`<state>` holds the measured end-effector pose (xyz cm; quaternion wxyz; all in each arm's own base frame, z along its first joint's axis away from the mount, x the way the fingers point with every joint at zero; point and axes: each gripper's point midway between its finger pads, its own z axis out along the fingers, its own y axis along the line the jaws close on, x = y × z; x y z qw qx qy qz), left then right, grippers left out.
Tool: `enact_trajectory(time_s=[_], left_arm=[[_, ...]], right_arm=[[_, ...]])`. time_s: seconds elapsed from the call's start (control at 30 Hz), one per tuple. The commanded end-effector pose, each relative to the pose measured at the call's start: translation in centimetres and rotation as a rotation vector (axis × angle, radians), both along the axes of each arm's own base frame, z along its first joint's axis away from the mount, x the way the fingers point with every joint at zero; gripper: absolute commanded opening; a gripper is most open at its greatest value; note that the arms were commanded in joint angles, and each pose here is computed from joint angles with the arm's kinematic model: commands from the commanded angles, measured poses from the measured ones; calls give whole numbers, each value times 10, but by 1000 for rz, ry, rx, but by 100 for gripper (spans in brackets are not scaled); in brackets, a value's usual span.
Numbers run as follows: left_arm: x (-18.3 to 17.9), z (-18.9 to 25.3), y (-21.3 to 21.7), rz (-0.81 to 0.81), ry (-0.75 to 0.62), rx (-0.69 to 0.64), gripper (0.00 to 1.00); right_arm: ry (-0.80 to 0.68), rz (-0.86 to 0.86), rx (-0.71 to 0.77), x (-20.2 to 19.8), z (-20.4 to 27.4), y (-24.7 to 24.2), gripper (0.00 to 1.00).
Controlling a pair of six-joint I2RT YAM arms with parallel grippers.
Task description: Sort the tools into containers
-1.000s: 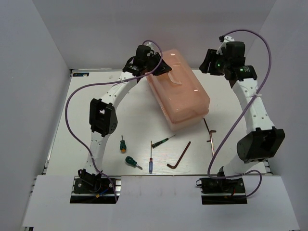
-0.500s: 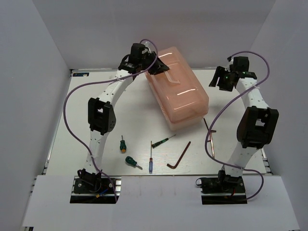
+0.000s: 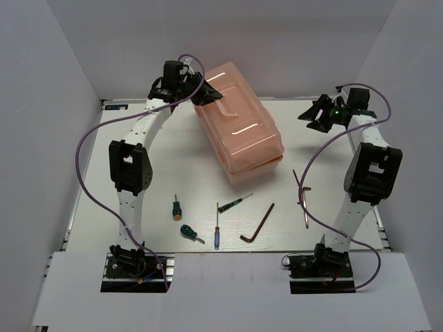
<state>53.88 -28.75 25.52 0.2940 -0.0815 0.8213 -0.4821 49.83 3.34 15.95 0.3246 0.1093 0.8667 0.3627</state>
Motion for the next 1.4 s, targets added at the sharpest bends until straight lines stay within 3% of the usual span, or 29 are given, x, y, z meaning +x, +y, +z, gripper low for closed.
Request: enact_trajectory(time_s=[0.0,0.23,0.53,0.97,1.27,1.33,1.37], left_arm=[[-10,57,23,-13,-154,-23,0],[-16,53,18,-92,-149,-68,0],[-15,37,14,-121,-116,-75,0],[-19,32,12,-150,-103,-78,0],[-23,25,11,-166,-82,-82,0],[-25,25,12,-166,-79,-82,0],[-28,30,11,-178,-94,-82,0]], right_arm=[[-57,88,150,5,18,22,69],[-22,176,271,25,4,43,65],[-48,281,236,46,-14,96,67],[-39,295,185,70,-40,136,67],[-35,375,253,63,-53,161,40],[-38,398,284,60,-50,166,29],[-44,396,284,61,-50,165,12]])
